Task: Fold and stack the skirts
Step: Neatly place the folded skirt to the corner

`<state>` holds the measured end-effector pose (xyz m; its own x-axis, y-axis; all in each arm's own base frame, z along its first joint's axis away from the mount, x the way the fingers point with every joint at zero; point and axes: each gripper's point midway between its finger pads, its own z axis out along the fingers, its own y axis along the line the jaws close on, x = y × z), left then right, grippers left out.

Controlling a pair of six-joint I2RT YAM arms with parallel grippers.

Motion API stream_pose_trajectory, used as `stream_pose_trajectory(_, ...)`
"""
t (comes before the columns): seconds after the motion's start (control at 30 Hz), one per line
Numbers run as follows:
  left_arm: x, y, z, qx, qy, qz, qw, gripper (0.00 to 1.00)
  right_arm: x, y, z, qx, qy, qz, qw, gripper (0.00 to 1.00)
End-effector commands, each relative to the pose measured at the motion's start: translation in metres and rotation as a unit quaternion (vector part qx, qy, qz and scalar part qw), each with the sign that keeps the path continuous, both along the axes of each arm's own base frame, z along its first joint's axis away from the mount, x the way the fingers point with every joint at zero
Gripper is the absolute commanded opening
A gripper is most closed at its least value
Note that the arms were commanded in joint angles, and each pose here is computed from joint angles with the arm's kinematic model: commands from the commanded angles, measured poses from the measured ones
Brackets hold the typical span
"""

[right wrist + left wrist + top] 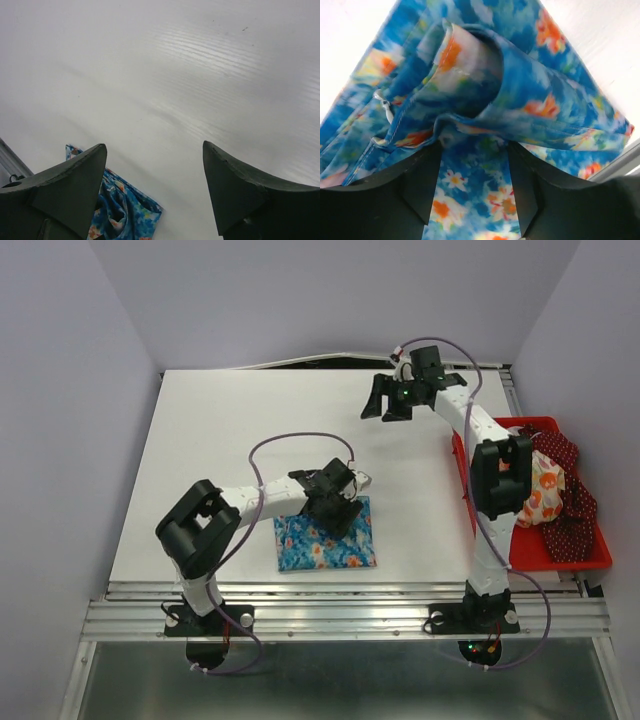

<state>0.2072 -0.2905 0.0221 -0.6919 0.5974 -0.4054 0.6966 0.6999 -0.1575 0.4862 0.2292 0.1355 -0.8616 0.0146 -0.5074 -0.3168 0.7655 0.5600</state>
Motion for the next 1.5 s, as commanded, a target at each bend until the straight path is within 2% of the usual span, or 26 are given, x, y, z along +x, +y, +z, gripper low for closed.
stream_pose_trajectory(0.0,0.005,0.01,-0.025,0.048,0.032,0.023,0.998,0.66,-0.005,-0.016,0.053,-0.01,-0.069,-0.013,0.997,0.84)
stream_pose_trajectory(0.07,0.01,0.023,-0.038,0.084,0.042,0.001,0.996,0.64,-0.012,-0.021,0.061,-0.022,-0.082,-0.005,0.996,0.92)
stream_pose_trajectory(0.1,0.02,0.034,-0.035,0.1,0.045,-0.023,0.994,0.63,-0.015,-0.023,0.064,-0.028,-0.085,-0.002,0.996,1.0)
stream_pose_trajectory(0.17,0.021,0.057,-0.038,0.127,0.091,-0.035,0.987,0.63,-0.017,-0.03,0.066,-0.038,-0.091,0.002,0.995,1.0)
stream_pose_trajectory(0.23,0.03,0.069,-0.032,0.128,0.102,-0.055,0.985,0.65,-0.019,-0.031,0.067,-0.041,-0.092,0.004,0.995,1.0)
stream_pose_trajectory(0.27,0.034,0.086,-0.027,0.131,0.111,-0.041,0.984,0.66,-0.021,-0.032,0.069,-0.04,-0.096,0.006,0.995,1.0)
stream_pose_trajectory(0.3,0.037,0.086,-0.023,0.129,0.101,-0.052,0.985,0.66,-0.021,-0.032,0.069,-0.041,-0.097,0.008,0.994,1.0)
stream_pose_trajectory(0.47,0.064,0.157,-0.001,0.151,0.063,-0.04,0.986,0.73,-0.028,-0.029,0.072,-0.032,-0.096,0.019,0.995,1.0)
stream_pose_trajectory(0.57,0.059,0.202,-0.003,0.17,0.07,-0.025,0.983,0.73,-0.035,-0.028,0.07,-0.027,-0.089,0.028,0.995,1.0)
stream_pose_trajectory(0.7,0.026,0.255,-0.017,0.193,0.088,-0.029,0.977,0.75,-0.047,-0.03,0.069,-0.027,-0.084,0.032,0.996,1.0)
stream_pose_trajectory(0.83,-0.007,0.291,-0.025,0.205,0.104,-0.023,0.973,0.75,-0.065,-0.035,0.057,-0.034,-0.067,0.034,0.997,1.0)
stream_pose_trajectory(1.0,-0.036,0.32,-0.03,0.221,0.084,-0.051,0.97,0.75,-0.088,-0.039,0.052,-0.034,-0.055,0.036,0.997,1.0)
stream_pose_trajectory(1.03,-0.045,0.333,-0.034,0.242,0.088,-0.049,0.965,0.74,-0.09,-0.04,0.051,-0.035,-0.053,0.035,0.997,1.0)
stream_pose_trajectory(1.17,-0.052,0.356,-0.035,0.249,0.085,-0.044,0.964,0.73,-0.099,-0.041,0.053,-0.031,-0.049,0.032,0.998,1.0)
stream_pose_trajectory(1.47,-0.028,0.395,-0.021,0.253,0.07,-0.035,0.964,0.72,-0.104,-0.044,0.061,-0.033,-0.059,0.03,0.997,1.0)
